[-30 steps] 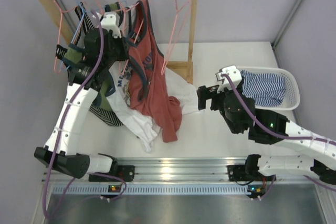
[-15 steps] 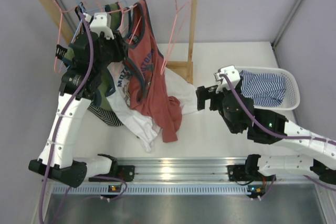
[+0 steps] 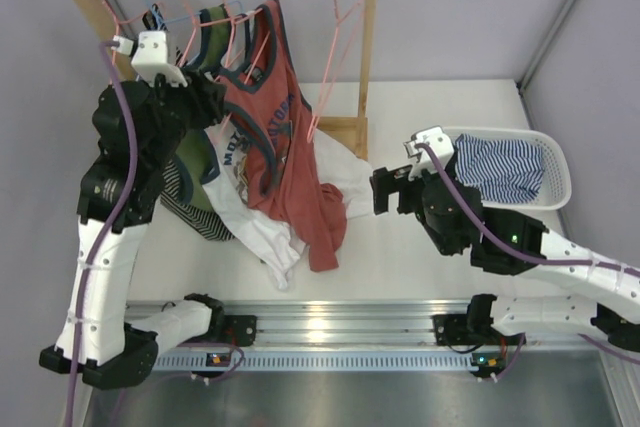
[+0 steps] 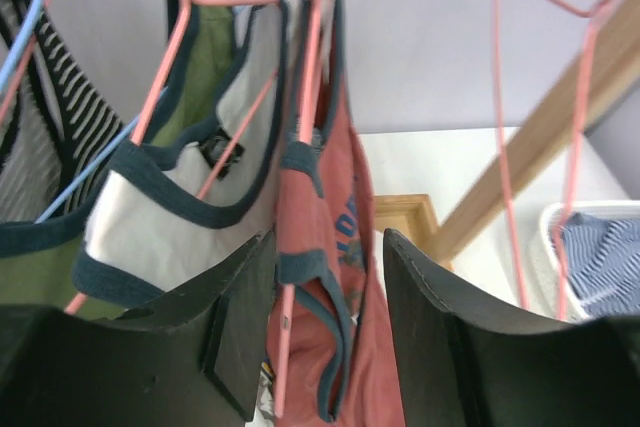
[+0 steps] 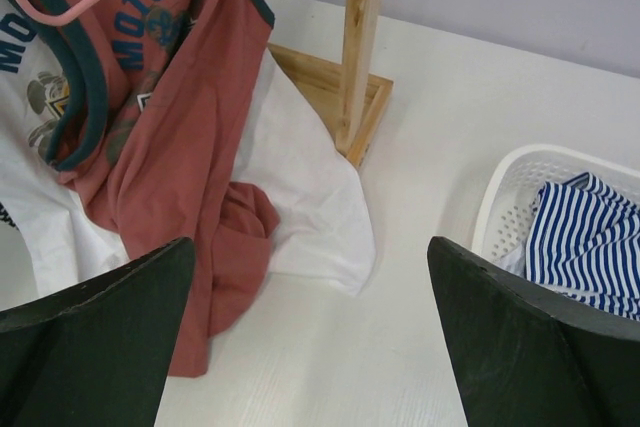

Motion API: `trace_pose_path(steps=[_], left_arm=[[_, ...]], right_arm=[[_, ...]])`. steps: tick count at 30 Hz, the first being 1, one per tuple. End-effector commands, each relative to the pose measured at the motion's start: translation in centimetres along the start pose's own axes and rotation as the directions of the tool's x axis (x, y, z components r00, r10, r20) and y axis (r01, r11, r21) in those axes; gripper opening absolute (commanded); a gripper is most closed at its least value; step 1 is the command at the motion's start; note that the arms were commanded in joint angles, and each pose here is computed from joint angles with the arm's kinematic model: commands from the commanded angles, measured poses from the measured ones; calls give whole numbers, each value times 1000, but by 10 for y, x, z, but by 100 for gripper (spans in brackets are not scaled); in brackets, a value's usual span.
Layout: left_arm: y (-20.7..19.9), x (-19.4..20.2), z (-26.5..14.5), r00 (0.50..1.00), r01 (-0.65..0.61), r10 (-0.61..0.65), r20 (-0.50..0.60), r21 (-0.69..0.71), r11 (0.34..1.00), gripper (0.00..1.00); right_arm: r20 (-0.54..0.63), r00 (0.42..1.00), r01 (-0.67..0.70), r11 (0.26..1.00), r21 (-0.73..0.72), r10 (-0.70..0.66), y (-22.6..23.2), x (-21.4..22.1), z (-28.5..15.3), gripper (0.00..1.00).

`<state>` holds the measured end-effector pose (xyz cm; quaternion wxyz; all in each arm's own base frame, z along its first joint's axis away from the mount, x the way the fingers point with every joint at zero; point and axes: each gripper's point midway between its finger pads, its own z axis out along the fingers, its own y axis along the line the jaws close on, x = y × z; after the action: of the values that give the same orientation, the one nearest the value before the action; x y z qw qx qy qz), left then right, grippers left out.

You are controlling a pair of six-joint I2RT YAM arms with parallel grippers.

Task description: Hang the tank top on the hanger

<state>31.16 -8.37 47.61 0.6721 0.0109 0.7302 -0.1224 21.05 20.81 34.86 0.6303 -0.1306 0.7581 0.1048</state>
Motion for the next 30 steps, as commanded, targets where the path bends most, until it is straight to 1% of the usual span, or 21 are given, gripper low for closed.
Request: trace_pose_path(steps=[1,2,3,5,6,7,8,11,16,19,20,22,23,26,30], left_arm=[[-22,-23,-31,998,19,-27,62,128,992,52],[-34,-21,-36,998,27,-37,45,196,980,52],[-39,-14,-38,999,41,-48,23,224,974,52],[-48,-8,-47,996,84,-87,-2,274,958,58],[-48,1,-49,995,98,-96,-19,275,956,62],[-48,5,-51,994,114,-110,-29,278,954,62],[-48,17,-50,993,120,-108,-55,281,952,62],[-47,30,-57,991,129,-112,-77,283,951,62],[-46,63,-63,983,154,-118,-143,284,946,60],[-46,92,-68,971,185,-130,-201,289,939,60],[-43,107,-72,966,193,-133,-221,282,940,59],[-41,122,-77,963,203,-139,-232,279,939,59],[-39,142,-77,952,214,-138,-272,273,938,59],[-40,166,-85,936,249,-156,-315,281,927,59],[-42,178,-85,925,272,-168,-340,287,918,59]], right_arm=[[-9,1000,-24,999,-48,24,4,4,-6,100],[-14,1000,-26,998,-49,25,4,5,-7,100],[-14,999,-31,998,-49,30,3,5,-8,100],[-16,999,-44,998,-54,44,1,6,-10,100],[-22,999,-46,997,-63,45,3,10,-11,100],[-20,998,-54,996,-68,53,3,11,-11,100],[-16,998,-62,995,-74,61,3,11,-12,100],[-21,998,-62,996,-70,60,1,17,-12,99],[-31,998,-56,997,-53,55,0,21,-10,100],[-41,998,-59,997,-45,57,0,24,-9,100],[-46,997,-60,997,-43,58,0,27,-9,100],[-51,996,-73,997,-39,71,1,30,-8,100],[-56,996,-73,997,-35,71,0,34,-8,100],[-64,994,-92,995,-27,90,0,41,-7,100],[-75,992,-107,994,-21,105,1,49,-5,100]])
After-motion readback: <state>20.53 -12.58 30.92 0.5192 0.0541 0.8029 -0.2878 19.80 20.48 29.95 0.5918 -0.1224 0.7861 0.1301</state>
